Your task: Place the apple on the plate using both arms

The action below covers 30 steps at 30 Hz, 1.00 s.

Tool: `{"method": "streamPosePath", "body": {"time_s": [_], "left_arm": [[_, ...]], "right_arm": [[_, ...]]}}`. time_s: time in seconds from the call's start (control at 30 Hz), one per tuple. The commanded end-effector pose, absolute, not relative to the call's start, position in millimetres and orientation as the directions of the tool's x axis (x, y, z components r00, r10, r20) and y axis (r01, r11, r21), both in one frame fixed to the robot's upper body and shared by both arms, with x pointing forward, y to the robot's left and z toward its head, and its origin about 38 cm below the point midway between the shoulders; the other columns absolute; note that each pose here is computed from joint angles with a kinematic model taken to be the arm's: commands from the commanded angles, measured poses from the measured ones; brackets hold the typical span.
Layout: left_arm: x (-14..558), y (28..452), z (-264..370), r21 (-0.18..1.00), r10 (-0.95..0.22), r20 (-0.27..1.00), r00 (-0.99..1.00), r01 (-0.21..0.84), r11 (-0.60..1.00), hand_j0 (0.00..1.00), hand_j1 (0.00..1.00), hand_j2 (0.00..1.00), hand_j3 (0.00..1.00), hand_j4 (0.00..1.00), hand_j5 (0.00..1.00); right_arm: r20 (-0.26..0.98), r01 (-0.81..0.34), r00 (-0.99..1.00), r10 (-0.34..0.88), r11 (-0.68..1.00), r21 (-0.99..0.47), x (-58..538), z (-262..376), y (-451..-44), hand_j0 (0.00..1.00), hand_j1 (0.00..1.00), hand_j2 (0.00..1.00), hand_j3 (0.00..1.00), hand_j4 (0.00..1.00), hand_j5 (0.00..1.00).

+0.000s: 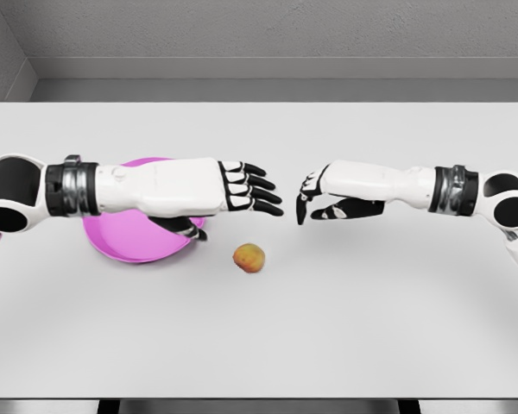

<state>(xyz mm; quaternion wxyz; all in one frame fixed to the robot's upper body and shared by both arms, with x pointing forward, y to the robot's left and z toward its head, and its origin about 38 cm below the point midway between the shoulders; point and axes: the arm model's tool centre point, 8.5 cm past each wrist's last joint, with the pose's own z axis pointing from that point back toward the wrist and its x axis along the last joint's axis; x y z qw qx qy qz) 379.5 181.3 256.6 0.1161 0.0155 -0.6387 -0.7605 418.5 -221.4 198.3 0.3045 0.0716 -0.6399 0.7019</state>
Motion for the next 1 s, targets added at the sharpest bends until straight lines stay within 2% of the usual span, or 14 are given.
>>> {"method": "streamPosePath", "body": {"time_s": [0.0, 0.03, 0.17, 0.4, 0.57, 0.97], "left_arm": [[386, 196, 261, 0.975, -0.240, 0.123, -0.963, 0.162, -0.152, 1.00, 1.00, 1.00, 1.00, 1.00, 1.00], [387, 198, 264, 0.977, -0.245, 0.117, -0.962, 0.156, -0.148, 1.00, 1.00, 1.00, 1.00, 1.00, 1.00], [387, 198, 264, 0.977, -0.245, 0.117, -0.962, 0.156, -0.148, 1.00, 1.00, 1.00, 1.00, 1.00, 1.00], [377, 195, 240, 0.965, -0.235, 0.164, -0.958, 0.205, -0.161, 1.00, 1.00, 1.00, 1.00, 1.00, 1.00], [365, 190, 222, 0.953, -0.214, 0.193, -0.958, 0.235, -0.191, 1.00, 1.00, 1.00, 1.00, 1.00, 1.00], [355, 179, 196, 0.944, -0.194, 0.188, -0.963, 0.232, -0.234, 1.00, 1.00, 1.00, 1.00, 1.00, 1.00]], "right_arm": [[0.504, -0.525, -0.785, 0.361, 0.046, -0.850, 428, 198, -229, 0.68, 0.68, 0.68, 0.68, 0.68, 0.68], [0.490, -0.504, -0.780, 0.389, 0.072, -0.860, 434, 205, -241, 1.00, 1.00, 1.00, 1.00, 1.00, 1.00], [0.503, -0.473, -0.690, 0.522, 0.200, -0.858, 460, 214, -303, 1.00, 1.00, 1.00, 1.00, 1.00, 1.00], [0.461, -0.404, -0.597, 0.656, 0.251, -0.880, 451, 238, -388, 1.00, 1.00, 1.00, 1.00, 1.00, 1.00], [0.462, -0.395, -0.579, 0.672, 0.265, -0.880, 446, 237, -401, 1.00, 1.00, 1.00, 1.00, 1.00, 1.00], [0.449, -0.392, -0.573, 0.685, 0.252, -0.885, 443, 240, -407, 1.00, 1.00, 1.00, 1.00, 1.00, 1.00]]}}
